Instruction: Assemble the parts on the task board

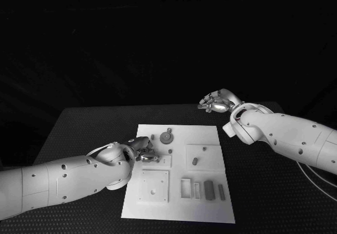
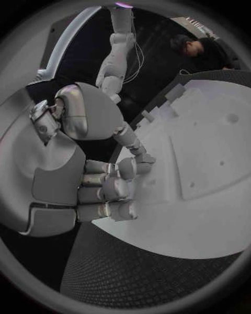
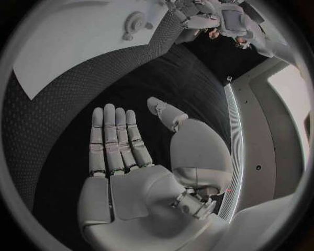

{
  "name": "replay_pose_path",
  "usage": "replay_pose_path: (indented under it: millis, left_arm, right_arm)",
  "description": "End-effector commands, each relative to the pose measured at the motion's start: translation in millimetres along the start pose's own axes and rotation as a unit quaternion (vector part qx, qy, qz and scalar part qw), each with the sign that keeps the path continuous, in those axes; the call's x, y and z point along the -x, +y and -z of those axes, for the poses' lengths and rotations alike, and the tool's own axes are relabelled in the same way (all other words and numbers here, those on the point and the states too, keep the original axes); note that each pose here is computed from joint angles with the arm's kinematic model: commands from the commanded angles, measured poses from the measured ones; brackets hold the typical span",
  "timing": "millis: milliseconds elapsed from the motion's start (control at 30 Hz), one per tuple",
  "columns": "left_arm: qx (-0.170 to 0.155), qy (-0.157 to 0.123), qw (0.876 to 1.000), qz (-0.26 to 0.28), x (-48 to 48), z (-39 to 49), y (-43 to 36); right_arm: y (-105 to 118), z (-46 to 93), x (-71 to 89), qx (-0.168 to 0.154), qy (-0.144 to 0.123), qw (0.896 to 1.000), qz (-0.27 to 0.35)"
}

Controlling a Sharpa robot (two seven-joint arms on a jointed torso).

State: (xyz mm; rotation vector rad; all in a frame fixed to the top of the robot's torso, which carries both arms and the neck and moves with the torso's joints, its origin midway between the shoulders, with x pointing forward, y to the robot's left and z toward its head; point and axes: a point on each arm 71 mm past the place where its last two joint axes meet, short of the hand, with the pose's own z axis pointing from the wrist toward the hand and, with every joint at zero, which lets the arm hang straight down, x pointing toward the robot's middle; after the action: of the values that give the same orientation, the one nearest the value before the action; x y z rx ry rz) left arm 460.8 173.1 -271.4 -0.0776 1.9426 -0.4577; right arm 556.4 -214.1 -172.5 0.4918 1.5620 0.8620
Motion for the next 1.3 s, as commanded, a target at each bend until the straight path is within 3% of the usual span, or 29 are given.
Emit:
replay_pose_path:
  millis: [33, 333, 667, 1300]
  left_arm:
    - [-0.006, -0.005, 1.000, 0.000, 0.4, -0.4, -1.9]
    - [-0.007, -0.002, 1.000, -0.001, -0.1, -0.7, -2.1]
    - [-0.005, 0.023, 1.000, -0.011, -3.9, -0.9, -3.0]
    - [-0.007, 0.026, 0.999, -0.022, -4.3, -1.7, -3.2]
  right_arm:
    - [1.0, 0.0, -1.4, 0.006, 0.006, 1.000, 0.000]
    - [1.2, -0.1, -1.7, 0.006, 0.007, 1.000, 0.000]
    - [1.1, -0.2, -1.9, 0.006, 0.008, 1.000, 0.000]
    - [0.6, -0.1, -1.5, 0.005, 0.008, 1.000, 0.000]
